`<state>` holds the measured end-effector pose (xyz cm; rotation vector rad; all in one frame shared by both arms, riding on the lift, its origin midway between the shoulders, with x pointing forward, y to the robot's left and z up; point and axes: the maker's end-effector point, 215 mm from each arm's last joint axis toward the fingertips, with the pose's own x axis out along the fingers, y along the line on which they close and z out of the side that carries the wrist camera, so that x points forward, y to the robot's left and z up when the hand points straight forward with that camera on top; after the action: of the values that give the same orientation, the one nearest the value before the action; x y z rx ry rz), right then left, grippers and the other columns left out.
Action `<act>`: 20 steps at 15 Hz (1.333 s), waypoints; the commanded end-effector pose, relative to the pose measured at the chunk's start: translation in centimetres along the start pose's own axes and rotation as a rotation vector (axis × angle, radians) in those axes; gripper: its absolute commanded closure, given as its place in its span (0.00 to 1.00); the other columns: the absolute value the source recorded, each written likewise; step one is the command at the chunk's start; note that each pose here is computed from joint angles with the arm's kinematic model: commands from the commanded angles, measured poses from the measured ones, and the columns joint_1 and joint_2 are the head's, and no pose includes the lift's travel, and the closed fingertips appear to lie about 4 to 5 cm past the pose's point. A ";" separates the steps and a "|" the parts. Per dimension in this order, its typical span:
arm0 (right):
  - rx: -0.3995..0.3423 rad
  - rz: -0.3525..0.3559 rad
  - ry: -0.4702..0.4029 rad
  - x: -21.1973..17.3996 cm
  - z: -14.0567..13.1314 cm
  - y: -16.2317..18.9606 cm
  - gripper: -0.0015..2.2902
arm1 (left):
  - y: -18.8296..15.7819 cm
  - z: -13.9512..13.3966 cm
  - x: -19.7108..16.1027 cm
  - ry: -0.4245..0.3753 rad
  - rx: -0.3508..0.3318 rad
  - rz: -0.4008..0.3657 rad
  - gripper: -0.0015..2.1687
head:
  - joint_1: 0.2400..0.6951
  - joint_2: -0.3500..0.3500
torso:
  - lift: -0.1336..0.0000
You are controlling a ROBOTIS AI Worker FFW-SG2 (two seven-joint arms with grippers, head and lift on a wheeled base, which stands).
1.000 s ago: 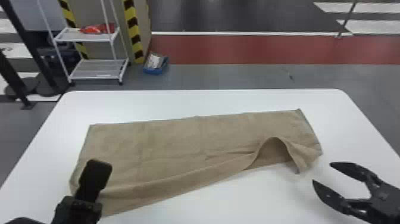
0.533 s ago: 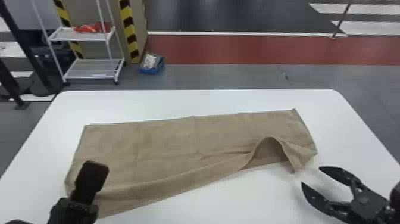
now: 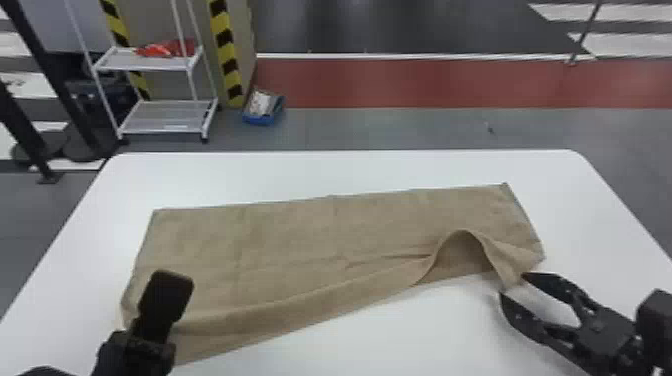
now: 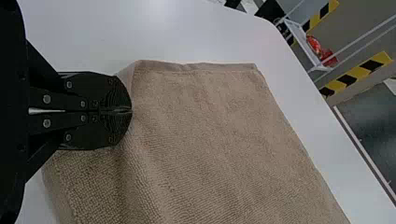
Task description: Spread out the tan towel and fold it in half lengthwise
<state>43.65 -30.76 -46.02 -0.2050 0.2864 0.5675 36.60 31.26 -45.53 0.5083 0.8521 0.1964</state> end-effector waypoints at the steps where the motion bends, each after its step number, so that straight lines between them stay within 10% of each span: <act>1: 0.005 -0.004 0.016 0.3 -0.5 -0.3 0.25 | 0.3 0.0 0.1 0.000 -0.001 0.005 0.88 | 1.00 0.51 | 0.04; 5: 0.031 -0.015 0.046 -0.3 -1.1 -1.5 0.55 | 0.5 0.2 0.1 -0.003 -0.004 0.009 0.88 | 1.00 0.50 | 0.04; 9: 0.022 -0.015 0.022 -2.8 2.2 -2.7 0.65 | 1.3 1.1 0.2 -0.017 -0.015 0.023 0.88 | 1.00 0.48 | 0.04; 20: 0.014 -0.093 0.017 -10.7 8.4 -10.9 0.65 | 7.9 6.1 -2.5 -0.118 -0.108 0.109 0.88 | 1.00 0.36 | 0.04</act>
<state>42.73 -42.46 -33.71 -0.2120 0.2922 0.4740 39.61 34.81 -37.34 0.4658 0.7089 0.2990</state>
